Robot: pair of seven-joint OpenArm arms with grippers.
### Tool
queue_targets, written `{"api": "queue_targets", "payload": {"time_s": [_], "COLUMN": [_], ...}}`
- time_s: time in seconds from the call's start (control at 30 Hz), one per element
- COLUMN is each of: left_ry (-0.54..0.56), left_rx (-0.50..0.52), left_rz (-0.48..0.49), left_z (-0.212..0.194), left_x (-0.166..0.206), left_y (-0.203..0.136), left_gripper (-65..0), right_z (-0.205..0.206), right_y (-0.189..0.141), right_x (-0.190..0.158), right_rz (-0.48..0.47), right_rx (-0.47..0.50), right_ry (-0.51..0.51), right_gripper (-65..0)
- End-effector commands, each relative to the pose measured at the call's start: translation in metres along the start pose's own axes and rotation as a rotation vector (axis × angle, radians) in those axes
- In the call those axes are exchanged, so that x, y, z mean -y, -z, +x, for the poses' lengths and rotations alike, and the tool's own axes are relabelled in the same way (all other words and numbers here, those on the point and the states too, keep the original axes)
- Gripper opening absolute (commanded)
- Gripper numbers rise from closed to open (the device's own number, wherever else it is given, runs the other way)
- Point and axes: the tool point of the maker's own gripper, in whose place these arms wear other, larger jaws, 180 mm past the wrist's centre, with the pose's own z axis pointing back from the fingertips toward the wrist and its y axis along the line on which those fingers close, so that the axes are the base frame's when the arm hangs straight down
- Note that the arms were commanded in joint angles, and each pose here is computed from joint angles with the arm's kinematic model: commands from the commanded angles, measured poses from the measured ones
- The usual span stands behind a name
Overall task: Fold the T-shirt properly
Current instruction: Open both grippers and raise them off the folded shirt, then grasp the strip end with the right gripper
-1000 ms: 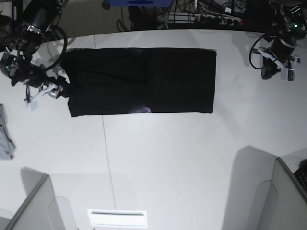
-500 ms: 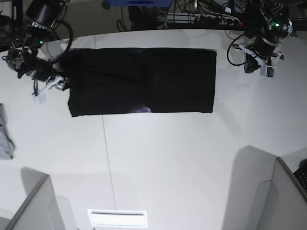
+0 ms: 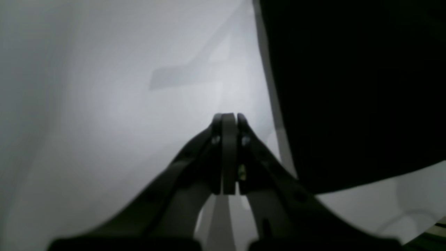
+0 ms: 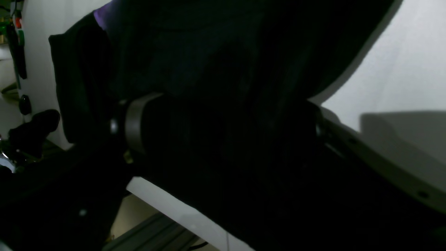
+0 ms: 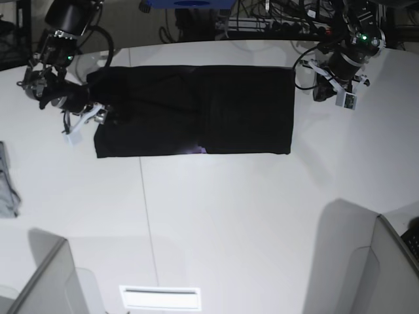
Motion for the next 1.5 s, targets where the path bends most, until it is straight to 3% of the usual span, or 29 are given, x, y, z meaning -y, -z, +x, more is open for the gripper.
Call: {"api": "queue_targets", "payload": {"time_s": [0.0,0.1,0.27,0.33,0.67,0.97,1.27,1.47], "left_ry": [0.014,0.021,0.054,0.058,0.046,0.039,0.051,0.076], "left_rx": [0.047,0.051,0.042,0.036,0.037,0.004,0.038,0.031], "left_rz": [-0.005,-0.032,-0.151,-0.181,-0.195,-0.239,-0.24,-0.308], "left_z": [0.014,0.017,0.017,0.016,0.02,0.008,0.026,0.026], "left_x": [-0.001,0.008,0.051,0.061,0.07,0.084,0.083,0.109], "left_y": [-0.001,0.003,0.019,0.022,0.032,0.04,0.047,0.052], "left_gripper": [-65.0,-65.0,-65.0,-65.0,-65.0,-65.0,-65.0,-65.0], "right_z": [-0.013,-0.014,-0.015,-0.014,-0.006,0.018,0.036,0.049], "right_y": [-0.001,0.0,0.003,0.003,0.003,0.007,-0.001,-0.009], "right_x": [0.011,0.01,0.008,0.007,0.005,0.013,0.025,0.017], "right_rz": [-0.053,-0.05,-0.044,-0.044,-0.04,-0.036,-0.063,-0.075], "right_rx": [-0.07,-0.075,-0.078,-0.078,-0.063,-0.014,-0.004,0.03], "right_ry": [-0.004,-0.008,-0.007,-0.007,-0.016,0.005,-0.001,-0.061], "right_gripper": [-19.1,-19.4,-27.3,-27.5,-29.3,-64.2,-65.0,-65.0]}}
